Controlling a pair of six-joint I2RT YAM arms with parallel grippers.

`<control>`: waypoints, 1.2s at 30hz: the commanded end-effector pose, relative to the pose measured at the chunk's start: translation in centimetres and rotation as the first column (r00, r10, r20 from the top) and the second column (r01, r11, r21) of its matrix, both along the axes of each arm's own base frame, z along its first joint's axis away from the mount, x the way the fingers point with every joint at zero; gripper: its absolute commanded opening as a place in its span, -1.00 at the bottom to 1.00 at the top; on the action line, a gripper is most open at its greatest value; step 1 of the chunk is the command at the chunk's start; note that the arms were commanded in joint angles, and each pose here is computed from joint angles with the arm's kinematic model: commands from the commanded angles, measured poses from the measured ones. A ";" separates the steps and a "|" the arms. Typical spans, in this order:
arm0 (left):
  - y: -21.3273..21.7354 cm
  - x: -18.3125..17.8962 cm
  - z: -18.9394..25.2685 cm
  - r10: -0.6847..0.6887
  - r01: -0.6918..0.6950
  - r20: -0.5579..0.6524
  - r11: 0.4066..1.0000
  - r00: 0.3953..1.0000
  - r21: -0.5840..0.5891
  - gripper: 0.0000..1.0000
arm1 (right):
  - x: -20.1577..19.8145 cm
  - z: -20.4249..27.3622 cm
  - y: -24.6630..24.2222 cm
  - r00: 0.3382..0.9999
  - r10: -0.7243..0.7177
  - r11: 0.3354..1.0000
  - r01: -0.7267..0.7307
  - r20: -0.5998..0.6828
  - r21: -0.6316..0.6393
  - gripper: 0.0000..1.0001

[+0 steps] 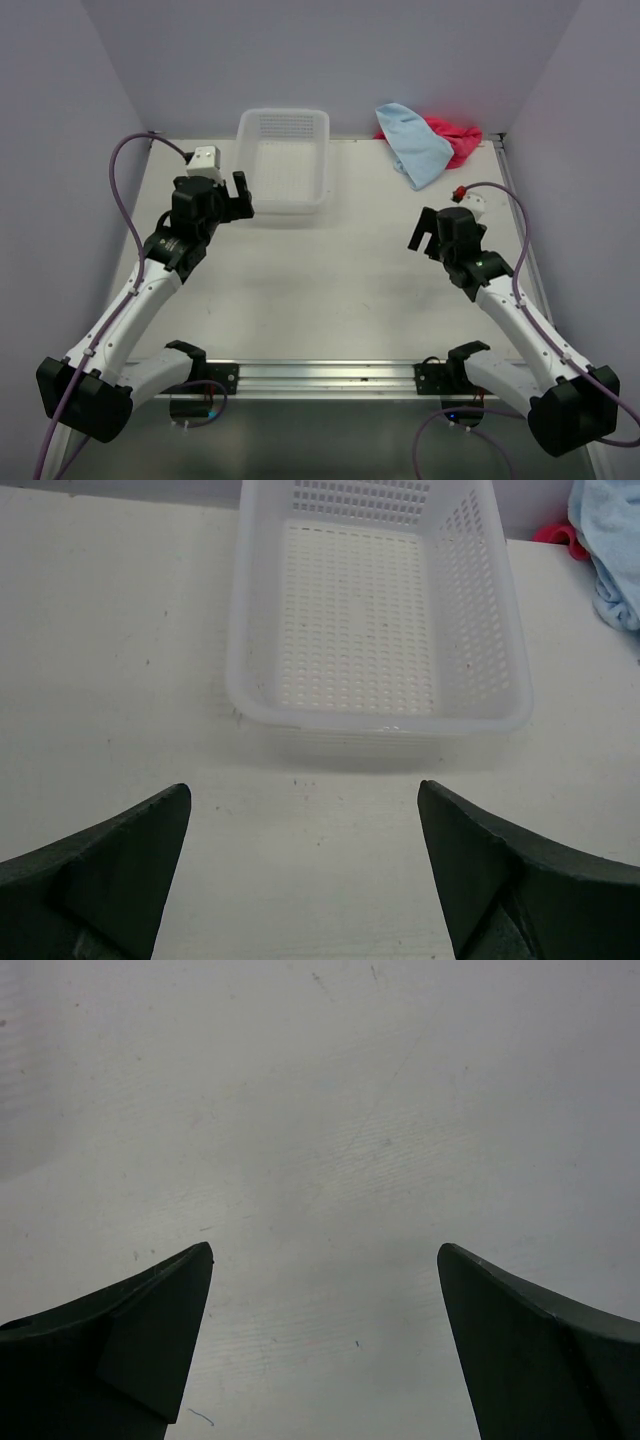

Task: Roll the towels
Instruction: Move the towel to the center of the board

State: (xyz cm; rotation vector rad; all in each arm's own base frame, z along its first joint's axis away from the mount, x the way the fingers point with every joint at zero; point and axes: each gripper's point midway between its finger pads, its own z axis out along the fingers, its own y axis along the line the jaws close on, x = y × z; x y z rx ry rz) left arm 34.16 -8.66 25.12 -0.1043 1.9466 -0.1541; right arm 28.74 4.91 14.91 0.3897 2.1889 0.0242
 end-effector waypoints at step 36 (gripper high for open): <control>-2.6 0.5 0.5 -0.129 0.129 -0.006 0.991 0.992 -0.039 1.00 | 26.8 -7.3 -1.1 0.986 -0.117 0.989 0.104 -0.122 -0.108 0.14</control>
